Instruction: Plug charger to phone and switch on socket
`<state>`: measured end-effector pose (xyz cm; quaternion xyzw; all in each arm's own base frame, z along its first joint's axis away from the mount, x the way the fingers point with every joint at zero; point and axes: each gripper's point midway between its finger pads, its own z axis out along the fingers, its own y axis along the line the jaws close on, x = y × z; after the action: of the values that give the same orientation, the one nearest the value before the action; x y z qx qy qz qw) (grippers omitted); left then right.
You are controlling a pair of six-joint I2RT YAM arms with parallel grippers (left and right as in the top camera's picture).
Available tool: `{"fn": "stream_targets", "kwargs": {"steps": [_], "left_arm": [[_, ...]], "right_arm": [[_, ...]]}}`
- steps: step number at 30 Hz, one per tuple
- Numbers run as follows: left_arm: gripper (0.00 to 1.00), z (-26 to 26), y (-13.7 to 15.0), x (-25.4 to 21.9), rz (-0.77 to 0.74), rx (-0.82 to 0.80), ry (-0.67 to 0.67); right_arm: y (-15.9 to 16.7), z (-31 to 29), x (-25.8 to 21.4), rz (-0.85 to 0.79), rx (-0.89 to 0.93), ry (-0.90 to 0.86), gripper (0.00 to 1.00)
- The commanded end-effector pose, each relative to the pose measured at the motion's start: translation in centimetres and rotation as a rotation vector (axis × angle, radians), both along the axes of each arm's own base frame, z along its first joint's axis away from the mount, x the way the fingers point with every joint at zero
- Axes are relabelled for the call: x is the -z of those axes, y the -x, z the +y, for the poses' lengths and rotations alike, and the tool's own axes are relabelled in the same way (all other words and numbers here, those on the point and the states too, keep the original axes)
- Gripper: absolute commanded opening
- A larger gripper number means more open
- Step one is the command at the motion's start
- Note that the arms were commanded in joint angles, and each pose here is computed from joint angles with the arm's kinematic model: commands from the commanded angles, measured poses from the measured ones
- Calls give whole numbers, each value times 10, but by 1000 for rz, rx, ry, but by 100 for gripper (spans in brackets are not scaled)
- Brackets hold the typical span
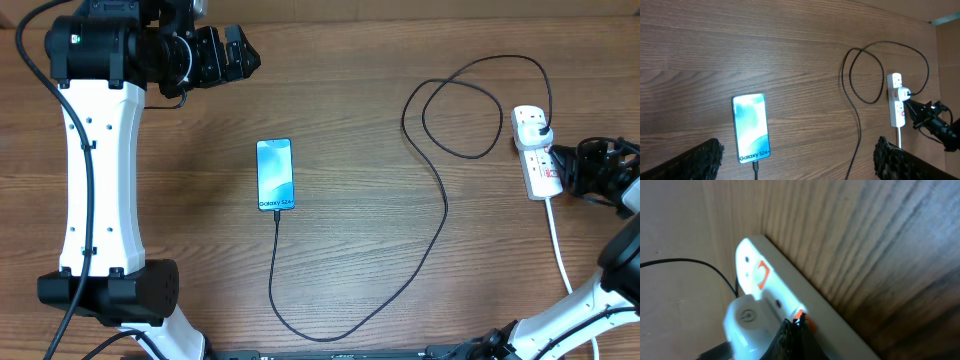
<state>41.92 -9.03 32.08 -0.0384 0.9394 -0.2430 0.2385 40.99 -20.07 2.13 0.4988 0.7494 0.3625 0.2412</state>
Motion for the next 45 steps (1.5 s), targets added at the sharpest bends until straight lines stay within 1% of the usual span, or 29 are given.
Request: {"fn": "stream_targets", "kwargs": {"steps": [1,10,17,28,37,45], "left_arm": [[99,1,0,-5,-21,10,0],[100,1,0,-5,-21,10,0],[100,0,0,-5,-21,10,0],[99,0,0,-5,-21,10,0],[100,1,0,-5,-21,10,0],[100,1,0,-5,-21,10,0]], "right_arm": [[-5,2,7,-4,-8,-30,4],[-6,2,6,-13,-10,-26,4],[-15,6,0,-48,-23,-27,4],[-4,12,10,19,-15,-63,4],[2,23,26,76,-18,-38,4],[7,31,33,109,-25,-54,4]]}}
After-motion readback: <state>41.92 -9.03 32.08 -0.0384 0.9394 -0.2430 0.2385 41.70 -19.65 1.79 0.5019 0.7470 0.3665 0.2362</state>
